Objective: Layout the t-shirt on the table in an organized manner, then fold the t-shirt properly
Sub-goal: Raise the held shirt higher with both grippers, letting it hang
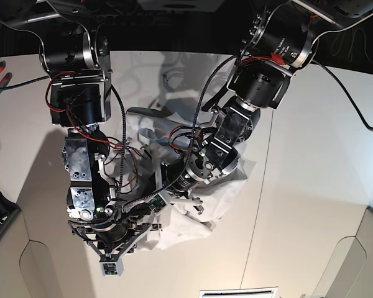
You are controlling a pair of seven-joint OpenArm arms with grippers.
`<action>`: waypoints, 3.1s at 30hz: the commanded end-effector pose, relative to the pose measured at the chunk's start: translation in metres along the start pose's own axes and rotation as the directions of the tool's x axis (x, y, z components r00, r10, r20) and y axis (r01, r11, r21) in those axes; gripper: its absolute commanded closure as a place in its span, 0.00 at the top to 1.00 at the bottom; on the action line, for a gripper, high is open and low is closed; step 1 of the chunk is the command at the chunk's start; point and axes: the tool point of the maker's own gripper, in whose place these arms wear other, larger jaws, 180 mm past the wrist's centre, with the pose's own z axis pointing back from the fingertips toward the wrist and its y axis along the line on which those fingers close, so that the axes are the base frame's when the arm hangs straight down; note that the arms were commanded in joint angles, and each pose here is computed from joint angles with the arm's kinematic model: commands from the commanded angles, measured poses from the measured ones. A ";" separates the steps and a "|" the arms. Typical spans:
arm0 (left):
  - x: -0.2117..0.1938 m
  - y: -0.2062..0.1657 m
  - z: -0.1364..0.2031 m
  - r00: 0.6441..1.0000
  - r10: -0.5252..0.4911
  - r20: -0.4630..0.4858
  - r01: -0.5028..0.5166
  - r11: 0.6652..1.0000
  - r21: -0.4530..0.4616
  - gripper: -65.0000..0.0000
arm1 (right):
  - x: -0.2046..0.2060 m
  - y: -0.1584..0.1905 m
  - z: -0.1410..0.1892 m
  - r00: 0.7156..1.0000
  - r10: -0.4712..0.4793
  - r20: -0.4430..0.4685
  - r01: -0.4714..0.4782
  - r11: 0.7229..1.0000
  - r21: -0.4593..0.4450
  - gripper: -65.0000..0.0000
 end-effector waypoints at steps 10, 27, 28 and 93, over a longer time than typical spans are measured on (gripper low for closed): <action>0.028 0.014 -0.005 0.997 -0.013 0.076 0.008 0.999 0.054 0.00 | 0.037 -0.004 0.002 0.996 -0.006 0.087 0.008 1.000 -0.021 0.00; 0.025 0.022 0.000 0.996 -0.021 0.088 0.012 0.996 0.094 0.00 | 0.058 -0.009 0.003 0.993 -0.009 0.121 0.015 0.999 -0.045 0.00; 0.027 0.023 -0.001 0.995 -0.023 0.095 0.014 0.995 0.094 0.00 | 0.056 -0.009 0.003 0.993 -0.009 0.118 0.015 0.999 -0.045 0.00; 0.008 -0.013 0.002 0.997 0.014 0.070 -0.017 0.999 0.044 0.00 | 0.057 -0.061 -0.026 0.998 0.036 0.056 -0.025 0.982 -0.185 0.00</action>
